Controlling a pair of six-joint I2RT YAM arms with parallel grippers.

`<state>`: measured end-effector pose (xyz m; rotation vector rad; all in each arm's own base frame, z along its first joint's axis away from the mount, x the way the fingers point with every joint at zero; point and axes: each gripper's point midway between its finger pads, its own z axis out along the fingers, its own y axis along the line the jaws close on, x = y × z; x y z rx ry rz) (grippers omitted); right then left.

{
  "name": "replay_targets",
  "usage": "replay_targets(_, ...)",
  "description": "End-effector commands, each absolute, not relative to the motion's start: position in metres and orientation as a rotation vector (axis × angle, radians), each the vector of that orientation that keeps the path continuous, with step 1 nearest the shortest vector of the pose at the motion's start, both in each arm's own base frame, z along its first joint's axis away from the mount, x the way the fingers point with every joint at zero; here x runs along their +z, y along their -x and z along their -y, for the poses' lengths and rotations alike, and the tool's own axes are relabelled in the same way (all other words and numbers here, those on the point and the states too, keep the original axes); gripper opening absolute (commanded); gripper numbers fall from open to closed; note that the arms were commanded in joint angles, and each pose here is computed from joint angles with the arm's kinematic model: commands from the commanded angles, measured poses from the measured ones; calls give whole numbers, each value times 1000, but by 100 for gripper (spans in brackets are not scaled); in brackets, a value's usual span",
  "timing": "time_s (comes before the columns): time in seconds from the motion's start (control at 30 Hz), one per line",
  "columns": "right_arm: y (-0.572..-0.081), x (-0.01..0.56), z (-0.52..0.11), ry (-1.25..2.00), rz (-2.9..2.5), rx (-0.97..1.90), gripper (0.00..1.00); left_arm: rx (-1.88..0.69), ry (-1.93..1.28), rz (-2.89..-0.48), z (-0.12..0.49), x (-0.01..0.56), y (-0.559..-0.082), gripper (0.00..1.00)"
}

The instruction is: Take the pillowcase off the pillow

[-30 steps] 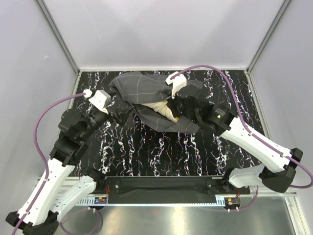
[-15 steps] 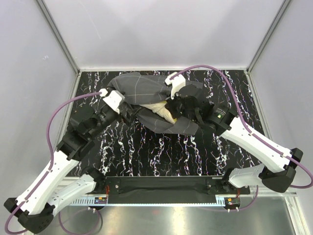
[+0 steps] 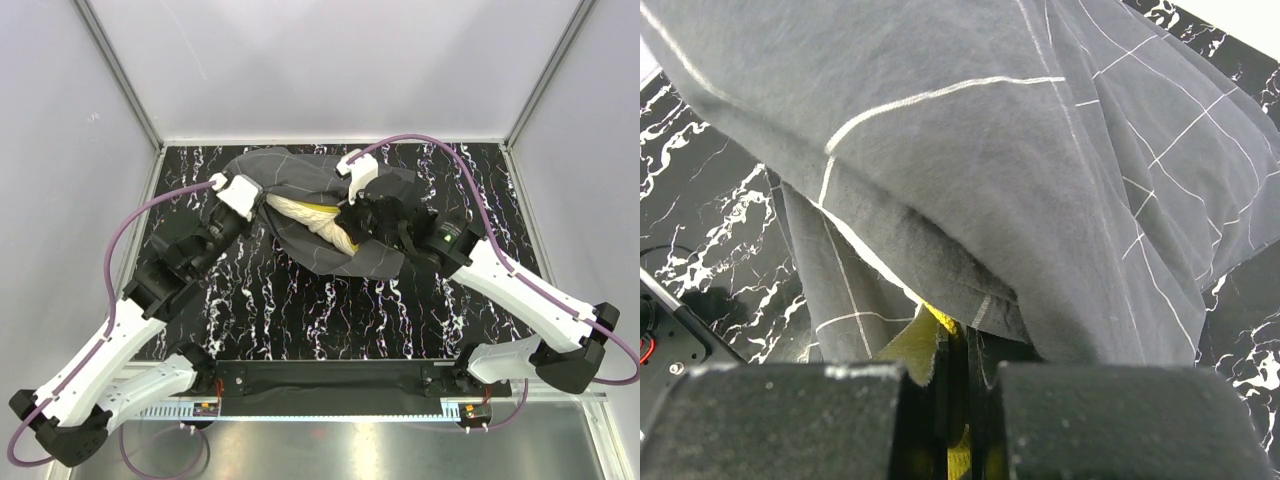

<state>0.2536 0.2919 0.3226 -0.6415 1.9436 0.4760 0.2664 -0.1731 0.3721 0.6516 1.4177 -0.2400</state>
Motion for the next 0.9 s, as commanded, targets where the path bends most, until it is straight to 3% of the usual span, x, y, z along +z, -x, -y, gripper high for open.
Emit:
replay_targets(0.0,-251,371,-295,565,-1803,599,0,-221,-595,-1323,172,414,-271,6)
replay_targets(0.07,-251,366,-295,573,-1813,594,0,-225,-594,-1312,174,421,-272,0)
replay_targets(0.37,-243,352,-292,618,-1844,591,0,-194,-490,-1258,166,456,-279,0)
replay_targets(0.6,-226,330,-295,723,-1877,641,0,-65,-484,-1299,169,476,-315,0)
replay_targets(0.87,-208,388,-268,614,-1719,723,0,-117,-483,-1446,160,430,-359,0)
